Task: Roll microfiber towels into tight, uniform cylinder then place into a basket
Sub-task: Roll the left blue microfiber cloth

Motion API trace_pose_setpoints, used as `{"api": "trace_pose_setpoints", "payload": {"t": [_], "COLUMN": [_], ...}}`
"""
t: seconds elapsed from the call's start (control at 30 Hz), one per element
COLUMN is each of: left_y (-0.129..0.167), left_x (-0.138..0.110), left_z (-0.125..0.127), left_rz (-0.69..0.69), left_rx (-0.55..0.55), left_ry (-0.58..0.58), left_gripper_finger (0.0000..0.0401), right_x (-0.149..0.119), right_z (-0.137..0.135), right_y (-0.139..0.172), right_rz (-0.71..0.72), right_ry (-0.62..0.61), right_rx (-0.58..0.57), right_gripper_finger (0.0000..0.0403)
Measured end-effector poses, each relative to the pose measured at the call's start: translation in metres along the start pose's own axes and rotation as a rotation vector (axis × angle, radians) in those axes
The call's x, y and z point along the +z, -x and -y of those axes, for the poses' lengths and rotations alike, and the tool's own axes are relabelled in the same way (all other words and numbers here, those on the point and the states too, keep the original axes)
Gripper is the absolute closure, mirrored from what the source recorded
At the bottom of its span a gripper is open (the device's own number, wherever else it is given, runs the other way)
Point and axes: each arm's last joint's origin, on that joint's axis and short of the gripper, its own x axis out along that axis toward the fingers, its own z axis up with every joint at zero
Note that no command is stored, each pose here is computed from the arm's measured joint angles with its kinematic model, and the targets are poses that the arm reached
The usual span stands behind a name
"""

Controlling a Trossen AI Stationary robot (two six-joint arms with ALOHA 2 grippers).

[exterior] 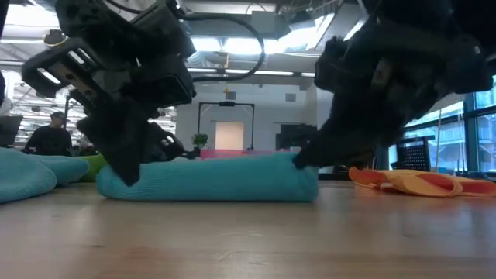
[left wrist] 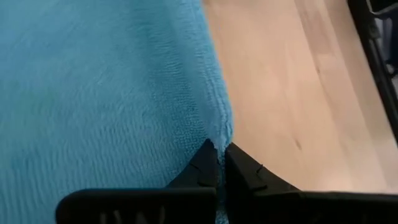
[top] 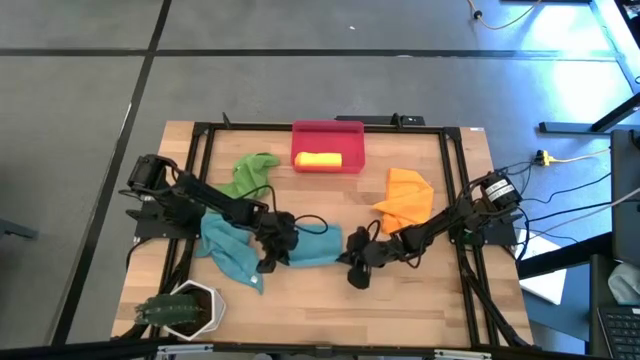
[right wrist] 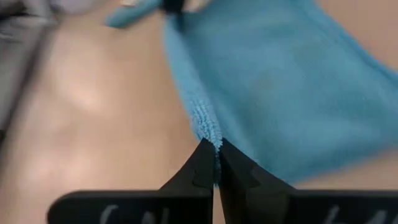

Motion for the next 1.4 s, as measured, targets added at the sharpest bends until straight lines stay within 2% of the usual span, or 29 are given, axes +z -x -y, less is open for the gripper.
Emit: {"api": "trace_pose_setpoints", "payload": {"t": [0.13, 0.43, 0.57, 0.7, 0.77, 0.87, 0.97, 1.03, 1.4], "left_y": [0.002, 0.002, -0.003, -0.006, 0.001, 0.014, 0.023, 0.024, -0.006], "left_x": [0.001, 0.001, 0.001, 0.003, 0.005, 0.009, 0.014, 0.012, -0.002], "left_z": [-0.004, -0.004, 0.011, 0.039, 0.049, 0.053, 0.048, 0.042, 0.016], "left_rz": [0.013, 0.013, -0.001, -0.011, 0.001, 0.037, 0.078, 0.059, -0.060], "left_rx": [0.018, 0.025, -0.087, -0.185, -0.225, -0.206, -0.140, -0.119, -0.072], "left_ry": [-0.002, 0.001, 0.029, -0.020, -0.053, -0.080, -0.094, -0.073, 0.010], "left_gripper_finger": [0.0401, 0.0401, 0.0401, 0.0401, 0.0401, 0.0401, 0.0401, 0.0401, 0.0401], "right_x": [0.000, 0.002, 0.002, 0.012, 0.022, 0.033, 0.038, 0.036, 0.020], "right_z": [0.008, 0.014, -0.002, -0.044, -0.062, -0.070, -0.061, -0.052, -0.030], "right_y": [-0.002, -0.003, -0.002, 0.002, 0.004, 0.004, 0.002, 0.000, -0.004], "right_rz": [-0.021, -0.029, -0.068, -0.097, -0.097, -0.152, -0.189, -0.214, -0.248], "right_ry": [0.007, -0.020, -0.017, 0.038, 0.058, 0.057, 0.008, -0.021, -0.102], "right_rx": [-0.087, -0.104, 0.018, 0.219, 0.261, 0.212, 0.091, 0.049, -0.020], "right_gripper_finger": [0.0394, 0.0394, 0.0394, 0.0394, 0.0394, 0.0394, 0.0394, 0.0394, 0.0394]}}
